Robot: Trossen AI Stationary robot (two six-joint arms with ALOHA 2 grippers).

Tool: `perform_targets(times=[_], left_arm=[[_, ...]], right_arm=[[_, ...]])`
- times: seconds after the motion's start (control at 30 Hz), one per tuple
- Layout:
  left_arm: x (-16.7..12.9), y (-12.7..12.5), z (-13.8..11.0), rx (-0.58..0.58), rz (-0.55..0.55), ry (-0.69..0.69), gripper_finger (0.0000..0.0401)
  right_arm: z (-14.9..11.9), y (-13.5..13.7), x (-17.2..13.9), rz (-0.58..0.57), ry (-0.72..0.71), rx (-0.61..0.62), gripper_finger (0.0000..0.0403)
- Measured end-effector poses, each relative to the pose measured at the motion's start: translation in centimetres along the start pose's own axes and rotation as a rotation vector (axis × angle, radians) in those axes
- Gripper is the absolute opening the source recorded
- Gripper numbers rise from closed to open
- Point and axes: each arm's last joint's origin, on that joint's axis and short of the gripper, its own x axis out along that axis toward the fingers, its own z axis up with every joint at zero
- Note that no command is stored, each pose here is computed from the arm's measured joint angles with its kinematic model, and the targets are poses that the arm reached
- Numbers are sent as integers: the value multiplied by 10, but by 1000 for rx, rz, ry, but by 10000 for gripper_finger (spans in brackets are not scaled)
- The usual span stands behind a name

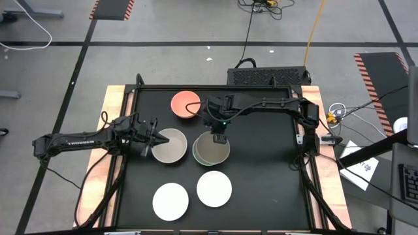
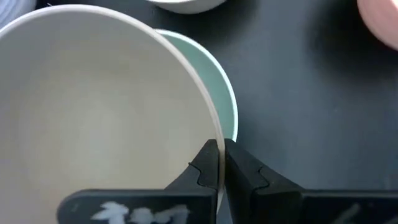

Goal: Nest bowls inside each other
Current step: Stack the brown bowl on top of the green bowl

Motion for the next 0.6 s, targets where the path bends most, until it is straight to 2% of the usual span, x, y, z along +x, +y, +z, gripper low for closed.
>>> perform_targets(times=[0.6], left_arm=[[0,0,-2,-13,0,20,24]], right_arm=[[-12,-3,2,-70,108,86,0]])
